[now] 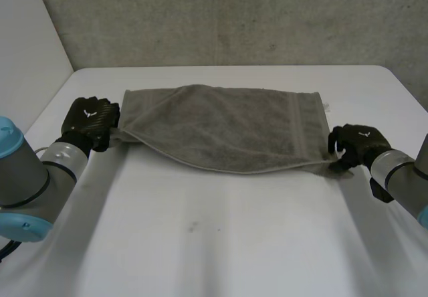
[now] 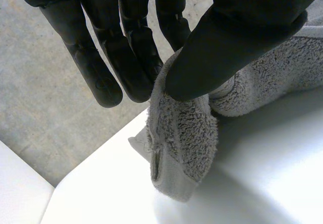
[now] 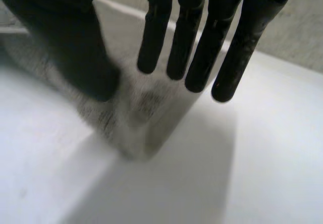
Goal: Fold the laundry
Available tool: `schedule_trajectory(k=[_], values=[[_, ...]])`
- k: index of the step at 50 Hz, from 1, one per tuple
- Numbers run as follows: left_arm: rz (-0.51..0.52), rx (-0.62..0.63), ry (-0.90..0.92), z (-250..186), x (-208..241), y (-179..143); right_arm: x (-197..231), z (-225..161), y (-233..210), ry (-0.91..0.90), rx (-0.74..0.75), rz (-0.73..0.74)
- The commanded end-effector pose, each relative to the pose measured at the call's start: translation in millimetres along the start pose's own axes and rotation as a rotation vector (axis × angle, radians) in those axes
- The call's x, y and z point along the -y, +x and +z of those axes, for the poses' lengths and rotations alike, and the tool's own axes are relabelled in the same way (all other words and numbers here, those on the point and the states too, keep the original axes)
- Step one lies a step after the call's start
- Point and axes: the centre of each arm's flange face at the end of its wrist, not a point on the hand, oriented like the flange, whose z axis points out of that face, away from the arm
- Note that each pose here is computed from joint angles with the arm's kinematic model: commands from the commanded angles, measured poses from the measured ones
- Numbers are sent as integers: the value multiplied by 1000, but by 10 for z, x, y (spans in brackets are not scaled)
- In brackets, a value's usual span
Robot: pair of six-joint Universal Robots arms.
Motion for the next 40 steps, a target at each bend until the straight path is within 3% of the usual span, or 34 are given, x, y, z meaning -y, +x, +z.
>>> schedule_trajectory(k=[1, 5, 9, 11, 13, 16, 20, 24, 29, 35, 40], values=[[1, -19, -49, -63, -36, 28, -2, -74, -20, -118, 29, -70], [22, -79, -177, -232, -77, 100, 136, -321, -77, -188, 72, -254], [134, -221, -442, -685, -38, 147, 141, -594, -150, -283, 148, -416], [161, -274, -539, -846, -59, 138, 50, -885, -152, -428, 234, -575], [205, -358, -675, -1139, -31, 83, 15, -1022, -123, -492, 272, -642], [231, -385, -699, -1245, 18, 50, 75, -1285, -119, -544, 327, -746], [313, -334, -596, -1152, 127, -65, 273, -1285, -90, -436, 252, -774], [321, -245, -453, -924, 191, -119, 384, -940, -6, -295, 132, -710], [278, -146, -293, -302, -41, -94, 441, -439, -65, -166, 47, -654], [305, -90, -206, 127, -188, 26, 414, 164, -161, -28, -91, -662], [317, 46, -125, 554, -265, -45, 411, 544, -134, 127, -175, -670]])
